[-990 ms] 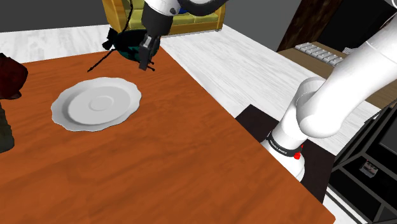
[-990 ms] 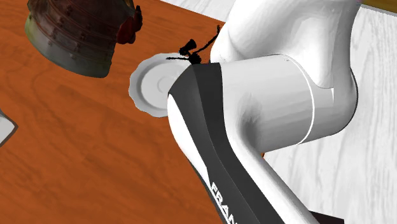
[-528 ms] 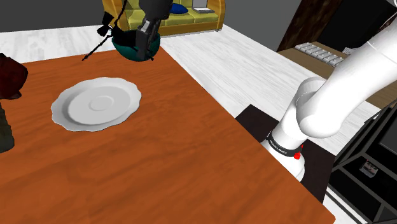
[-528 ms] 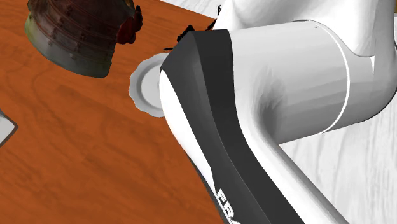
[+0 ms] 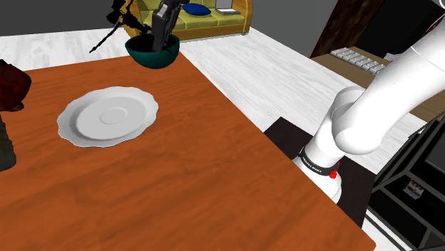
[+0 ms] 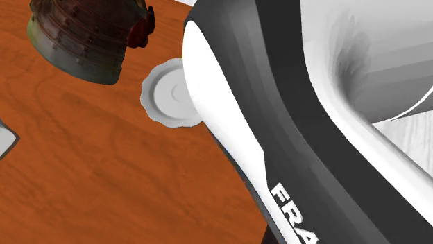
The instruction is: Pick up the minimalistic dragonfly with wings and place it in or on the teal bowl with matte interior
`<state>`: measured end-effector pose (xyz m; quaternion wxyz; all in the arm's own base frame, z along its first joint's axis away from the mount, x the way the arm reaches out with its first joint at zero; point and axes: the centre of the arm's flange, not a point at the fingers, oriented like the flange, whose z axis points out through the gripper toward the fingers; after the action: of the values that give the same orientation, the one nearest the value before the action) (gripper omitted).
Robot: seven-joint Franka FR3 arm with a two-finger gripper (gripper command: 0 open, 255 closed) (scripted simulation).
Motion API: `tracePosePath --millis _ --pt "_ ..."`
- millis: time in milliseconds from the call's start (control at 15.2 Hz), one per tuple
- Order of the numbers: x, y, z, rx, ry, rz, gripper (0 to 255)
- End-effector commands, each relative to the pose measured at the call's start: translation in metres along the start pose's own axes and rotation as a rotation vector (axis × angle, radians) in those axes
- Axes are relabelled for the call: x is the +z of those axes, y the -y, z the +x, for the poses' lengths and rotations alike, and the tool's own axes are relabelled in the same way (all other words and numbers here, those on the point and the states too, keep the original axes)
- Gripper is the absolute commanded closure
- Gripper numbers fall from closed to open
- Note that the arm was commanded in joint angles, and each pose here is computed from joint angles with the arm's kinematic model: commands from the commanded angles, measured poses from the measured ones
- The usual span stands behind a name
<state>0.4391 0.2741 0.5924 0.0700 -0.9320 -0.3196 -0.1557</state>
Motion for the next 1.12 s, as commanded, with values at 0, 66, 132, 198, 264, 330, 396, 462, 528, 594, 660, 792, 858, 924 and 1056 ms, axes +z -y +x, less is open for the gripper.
tracePosePath --millis 0,66,132,198,264,330,396,462,528,594,660,792,858,924,1056 --pt "0.003 -0.024 0.008 0.000 0.000 0.000 255" --pt "0.005 -0.036 0.011 0.000 0.000 0.000 255" --pt "0.007 -0.049 0.014 0.000 0.000 0.000 255" --pt "0.009 -0.062 0.017 0.000 0.000 0.000 255" --pt "0.011 -0.074 0.020 0.000 0.000 0.000 255" --pt "0.013 -0.087 0.023 0.000 0.000 0.000 255" --pt "0.015 -0.100 0.026 0.000 0.000 0.000 255" --pt "0.017 -0.112 0.029 0.000 0.000 0.000 255" --pt "0.019 -0.125 0.033 0.000 0.000 0.000 255" --pt "0.021 -0.138 0.036 -0.001 0.000 0.000 255" --pt "0.023 -0.150 0.039 -0.001 0.000 0.000 255" --pt "0.027 -0.176 0.045 -0.001 0.000 0.000 255" --pt "0.029 -0.188 0.048 0.000 0.000 0.000 255" --pt "0.031 -0.201 0.051 0.000 0.000 0.000 255" --pt "0.035 -0.226 0.057 0.000 0.000 0.000 255"
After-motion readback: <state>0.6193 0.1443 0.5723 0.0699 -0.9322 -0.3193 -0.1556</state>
